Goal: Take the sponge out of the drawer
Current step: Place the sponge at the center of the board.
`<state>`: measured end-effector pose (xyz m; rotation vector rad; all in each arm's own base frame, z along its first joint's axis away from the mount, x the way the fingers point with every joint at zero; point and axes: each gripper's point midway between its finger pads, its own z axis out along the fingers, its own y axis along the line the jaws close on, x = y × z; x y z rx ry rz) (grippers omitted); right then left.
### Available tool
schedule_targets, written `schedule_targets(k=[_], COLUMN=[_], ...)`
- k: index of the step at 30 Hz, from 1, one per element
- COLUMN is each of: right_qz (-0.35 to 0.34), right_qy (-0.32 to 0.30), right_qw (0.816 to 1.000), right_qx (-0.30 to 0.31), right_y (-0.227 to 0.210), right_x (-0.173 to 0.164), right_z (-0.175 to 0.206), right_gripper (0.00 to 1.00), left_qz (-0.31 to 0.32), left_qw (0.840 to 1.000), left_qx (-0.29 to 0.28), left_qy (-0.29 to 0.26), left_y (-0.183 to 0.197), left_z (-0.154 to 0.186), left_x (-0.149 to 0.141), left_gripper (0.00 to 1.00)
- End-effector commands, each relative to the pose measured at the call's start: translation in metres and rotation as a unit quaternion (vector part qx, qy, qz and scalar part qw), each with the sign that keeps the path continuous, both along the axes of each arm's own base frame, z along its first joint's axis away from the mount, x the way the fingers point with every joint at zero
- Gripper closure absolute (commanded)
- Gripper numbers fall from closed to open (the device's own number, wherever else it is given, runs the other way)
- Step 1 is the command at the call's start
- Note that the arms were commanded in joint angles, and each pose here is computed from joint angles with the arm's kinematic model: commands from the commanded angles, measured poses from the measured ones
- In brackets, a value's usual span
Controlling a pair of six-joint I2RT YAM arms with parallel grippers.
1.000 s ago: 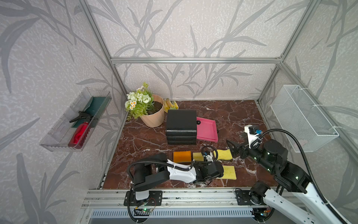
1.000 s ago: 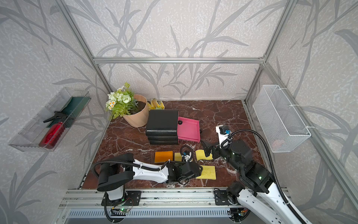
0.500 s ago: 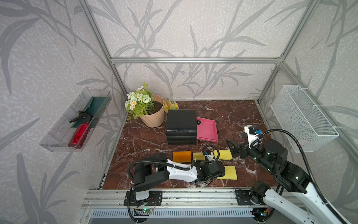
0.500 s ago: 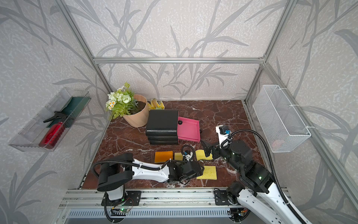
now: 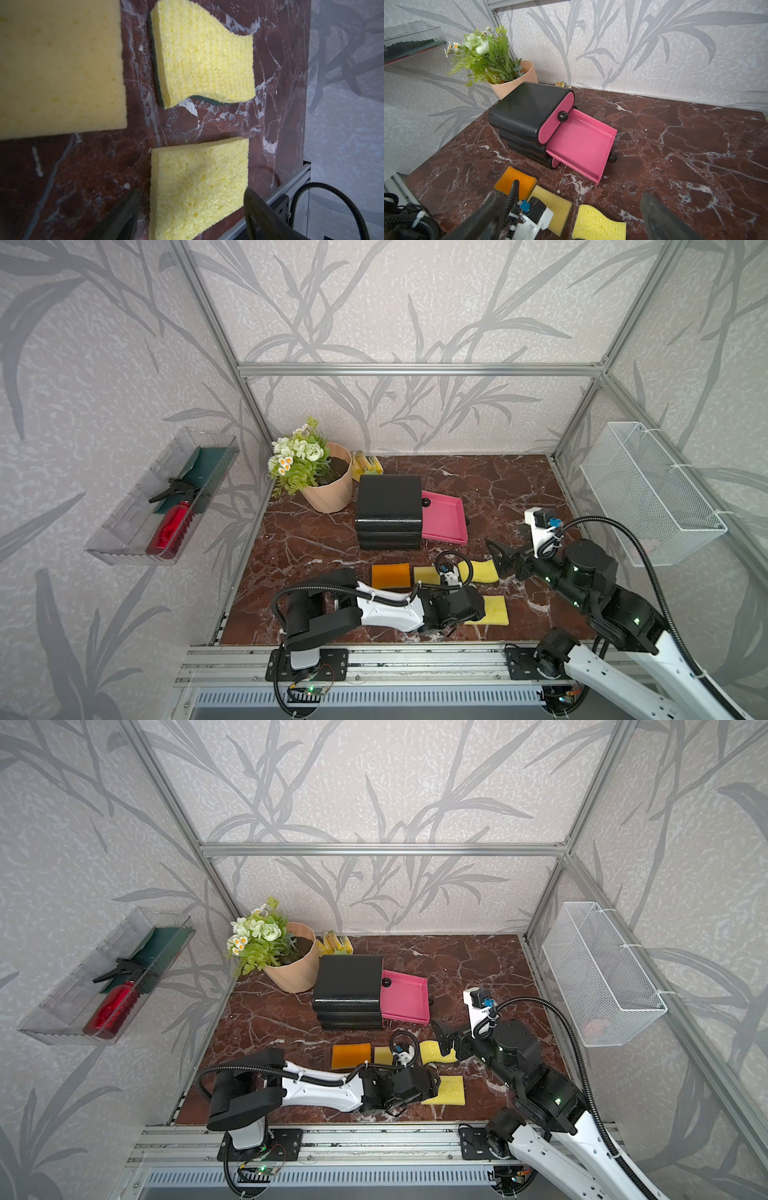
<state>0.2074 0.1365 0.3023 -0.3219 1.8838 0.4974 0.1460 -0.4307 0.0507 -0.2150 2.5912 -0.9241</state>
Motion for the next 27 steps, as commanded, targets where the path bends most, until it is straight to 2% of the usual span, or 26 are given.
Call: schedule_targets(k=[1,12,18,21,27], right_qz=[-0.01,-0.035,-0.059,-0.071,-0.088], right_qy=[0.005,0.019,0.063,0.09,0.12], right_qw=[1.0,0.999,0.996,0.993,0.989], right_qx=[-0.012,-0.024,-0.006,0.005,-0.013], right_y=[-0.005,-0.006,-0.012,-0.018,-0.026], right_x=[0.001,0.018,0.045,0.056,0.074], right_z=[-0.008,-0.016,-0.034,-0.04,-0.062], right_gripper=[0.01,0.01,0.01,0.01,0.01], left_qz=[0.013,-0.018,-0.035,-0.045,-0.055], left_qw=[1.0,0.993,0.984,0.979,0.971], left_qx=[-0.01,-0.024,-0.003,-0.03,0.018], left_qy=[-0.024,-0.118,-0.174,-0.197,-0.231], left_y=[-0.001,0.001,0.012,0.014,0.051], left_z=[0.022,0.078,0.11,0.127,0.165], left_x=[0.006,0.01,0.017,0.021,0.049], left_gripper=[0.2,0.14,0.11,0.1,0.09])
